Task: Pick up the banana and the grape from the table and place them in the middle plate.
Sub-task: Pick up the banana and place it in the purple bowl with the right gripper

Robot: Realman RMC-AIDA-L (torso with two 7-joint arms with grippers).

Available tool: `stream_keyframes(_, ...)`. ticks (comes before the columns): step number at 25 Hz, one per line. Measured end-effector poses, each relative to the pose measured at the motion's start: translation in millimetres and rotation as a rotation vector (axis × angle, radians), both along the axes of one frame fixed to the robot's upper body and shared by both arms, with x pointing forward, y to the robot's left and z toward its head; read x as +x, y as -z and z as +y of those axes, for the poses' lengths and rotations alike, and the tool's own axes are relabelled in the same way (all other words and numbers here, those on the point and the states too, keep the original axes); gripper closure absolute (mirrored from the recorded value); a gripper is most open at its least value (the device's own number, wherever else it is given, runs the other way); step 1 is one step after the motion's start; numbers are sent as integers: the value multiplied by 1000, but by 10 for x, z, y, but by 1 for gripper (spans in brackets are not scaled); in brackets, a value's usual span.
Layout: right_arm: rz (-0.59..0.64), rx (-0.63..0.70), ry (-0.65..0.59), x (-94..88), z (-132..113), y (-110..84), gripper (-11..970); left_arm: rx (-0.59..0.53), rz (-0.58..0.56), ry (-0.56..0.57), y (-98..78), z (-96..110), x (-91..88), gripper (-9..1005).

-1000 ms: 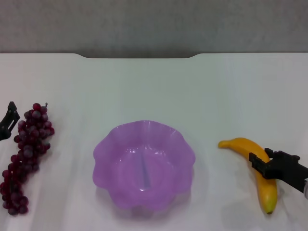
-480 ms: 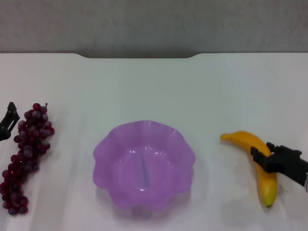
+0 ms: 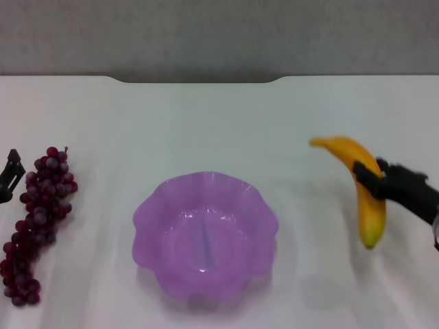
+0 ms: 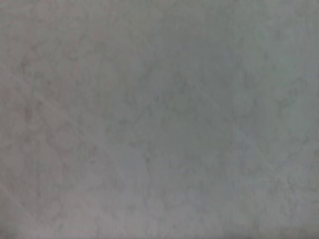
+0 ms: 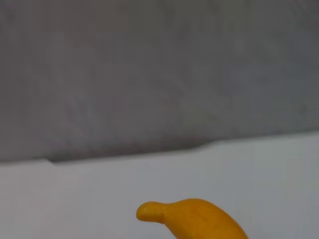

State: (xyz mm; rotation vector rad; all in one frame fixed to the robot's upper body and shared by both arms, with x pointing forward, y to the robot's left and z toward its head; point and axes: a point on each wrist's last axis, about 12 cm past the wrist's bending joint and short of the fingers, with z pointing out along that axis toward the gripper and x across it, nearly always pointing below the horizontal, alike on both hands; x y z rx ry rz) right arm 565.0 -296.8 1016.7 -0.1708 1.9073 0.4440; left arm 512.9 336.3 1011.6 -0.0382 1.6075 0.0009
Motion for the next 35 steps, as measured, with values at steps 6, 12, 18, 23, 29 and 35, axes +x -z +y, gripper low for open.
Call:
stream_keyframes(6, -168, 178, -171, 62, 241, -359, 453, 8, 1, -2, 1, 9, -5, 106)
stream_keyframes(12, -183, 198, -424, 103, 655, -563, 438, 13, 0, -1, 0, 0, -3, 106)
stream_keyframes(18, -39, 24, -607, 271, 1030, -546, 423, 11, -4, 1, -5, -11, 4, 105)
stream_keyframes(23, 46, -119, -656, 353, 1161, -486, 410, 10, -5, 2, -8, -15, 9, 106)
stream_keyframes(29, 110, -226, -719, 350, 1249, -423, 395, 10, -7, 4, -13, -20, 17, 106)
stream_keyframes(35, 120, -263, -739, 338, 1268, -394, 380, 10, -8, 5, -16, -24, 23, 105)
